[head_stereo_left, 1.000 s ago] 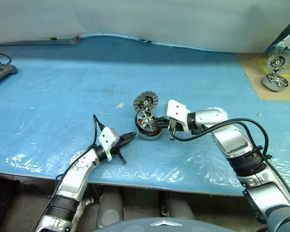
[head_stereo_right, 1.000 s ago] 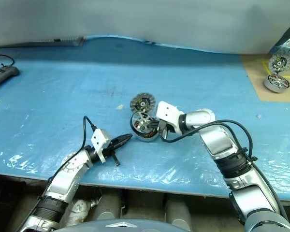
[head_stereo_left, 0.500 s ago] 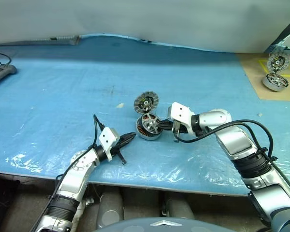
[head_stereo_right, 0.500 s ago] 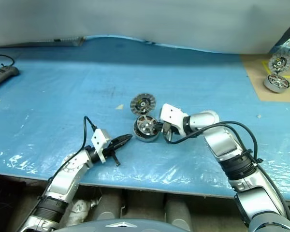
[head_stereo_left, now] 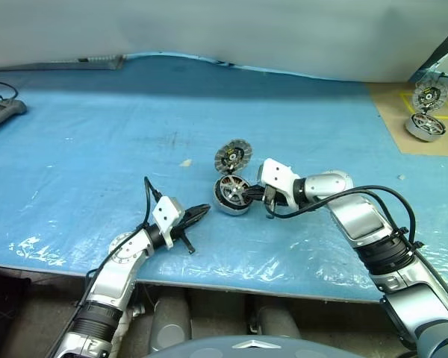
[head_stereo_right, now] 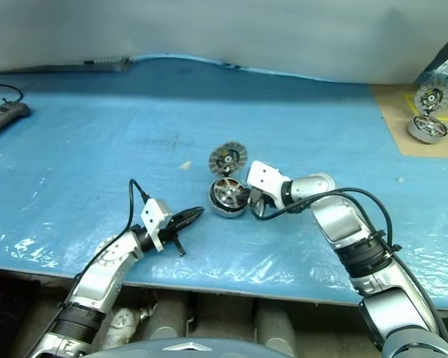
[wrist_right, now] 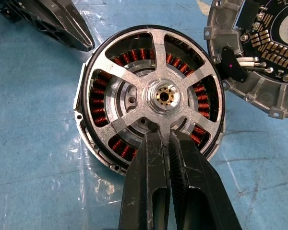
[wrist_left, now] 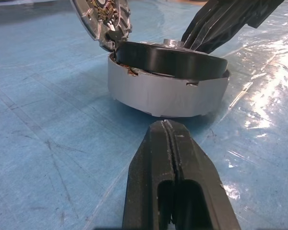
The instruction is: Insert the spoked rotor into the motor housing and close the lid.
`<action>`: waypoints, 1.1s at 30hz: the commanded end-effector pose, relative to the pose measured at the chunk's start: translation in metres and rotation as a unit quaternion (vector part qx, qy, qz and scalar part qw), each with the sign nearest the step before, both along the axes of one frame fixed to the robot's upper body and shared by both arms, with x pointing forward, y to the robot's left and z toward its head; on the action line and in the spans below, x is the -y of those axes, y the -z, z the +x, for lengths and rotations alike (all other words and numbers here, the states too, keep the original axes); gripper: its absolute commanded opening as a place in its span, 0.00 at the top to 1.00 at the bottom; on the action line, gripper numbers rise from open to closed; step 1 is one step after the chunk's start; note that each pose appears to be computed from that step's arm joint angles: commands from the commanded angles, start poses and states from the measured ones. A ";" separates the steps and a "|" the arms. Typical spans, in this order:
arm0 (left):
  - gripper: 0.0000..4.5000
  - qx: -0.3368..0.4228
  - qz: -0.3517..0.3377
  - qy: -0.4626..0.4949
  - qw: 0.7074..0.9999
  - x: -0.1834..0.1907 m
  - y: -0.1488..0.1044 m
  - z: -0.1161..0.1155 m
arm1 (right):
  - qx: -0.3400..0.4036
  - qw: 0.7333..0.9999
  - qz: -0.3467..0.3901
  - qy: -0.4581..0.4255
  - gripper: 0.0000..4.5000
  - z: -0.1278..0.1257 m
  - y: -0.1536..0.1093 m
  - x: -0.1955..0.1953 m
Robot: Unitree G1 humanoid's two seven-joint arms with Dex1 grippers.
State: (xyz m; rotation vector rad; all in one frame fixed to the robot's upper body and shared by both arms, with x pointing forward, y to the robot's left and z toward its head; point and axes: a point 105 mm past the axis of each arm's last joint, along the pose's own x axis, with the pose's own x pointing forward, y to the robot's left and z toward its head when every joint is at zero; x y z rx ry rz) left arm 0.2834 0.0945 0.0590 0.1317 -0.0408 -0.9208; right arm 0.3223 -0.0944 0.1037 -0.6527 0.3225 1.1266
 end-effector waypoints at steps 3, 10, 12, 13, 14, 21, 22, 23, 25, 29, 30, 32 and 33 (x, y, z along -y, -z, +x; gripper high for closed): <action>1.00 0.014 -0.005 0.007 1.000 0.003 -0.007 -0.002 | -0.005 1.000 0.010 -0.010 0.89 -0.005 -0.003 -0.004; 1.00 0.012 -0.005 0.007 1.000 0.003 -0.006 -0.003 | 0.015 0.999 0.045 -0.022 0.56 -0.006 -0.027 -0.012; 1.00 0.012 -0.005 0.006 1.000 0.003 -0.006 -0.002 | 0.015 0.997 0.067 -0.023 0.56 -0.007 -0.038 -0.013; 1.00 0.013 -0.005 0.006 1.000 0.003 -0.006 -0.002 | 0.012 0.997 0.078 -0.023 0.56 -0.008 -0.043 -0.012; 1.00 0.013 -0.005 0.006 1.000 0.003 -0.007 -0.002 | 0.008 0.996 0.088 -0.020 0.56 -0.008 -0.047 -0.010; 1.00 0.016 -0.005 0.005 1.000 0.003 -0.008 -0.003 | 0.028 0.996 0.054 0.062 0.92 0.024 -0.047 0.034; 1.00 0.016 -0.005 0.005 1.000 0.003 -0.008 -0.003 | 0.039 0.995 0.043 0.078 0.99 0.035 -0.048 0.040; 1.00 0.016 -0.005 0.005 1.000 0.003 -0.008 -0.003 | 0.048 0.994 0.036 0.090 0.99 0.044 -0.049 0.044; 1.00 0.016 -0.005 0.007 1.000 0.003 -0.008 -0.003 | 0.074 0.991 0.017 0.115 0.99 0.067 -0.052 0.050; 1.00 0.019 -0.004 0.009 1.000 0.004 -0.008 -0.002 | 0.097 0.987 0.026 0.122 0.99 0.102 -0.058 0.037; 1.00 0.019 -0.005 0.009 1.000 0.004 -0.009 -0.002 | 0.097 0.988 0.039 0.117 0.99 0.108 -0.060 0.029; 1.00 0.020 -0.005 0.010 1.000 0.004 -0.009 -0.003 | 0.089 0.987 0.070 0.110 0.99 0.117 -0.061 0.014; 1.00 0.020 -0.004 0.010 1.000 0.003 -0.009 -0.003 | 0.083 0.988 0.083 0.105 0.99 0.119 -0.062 0.008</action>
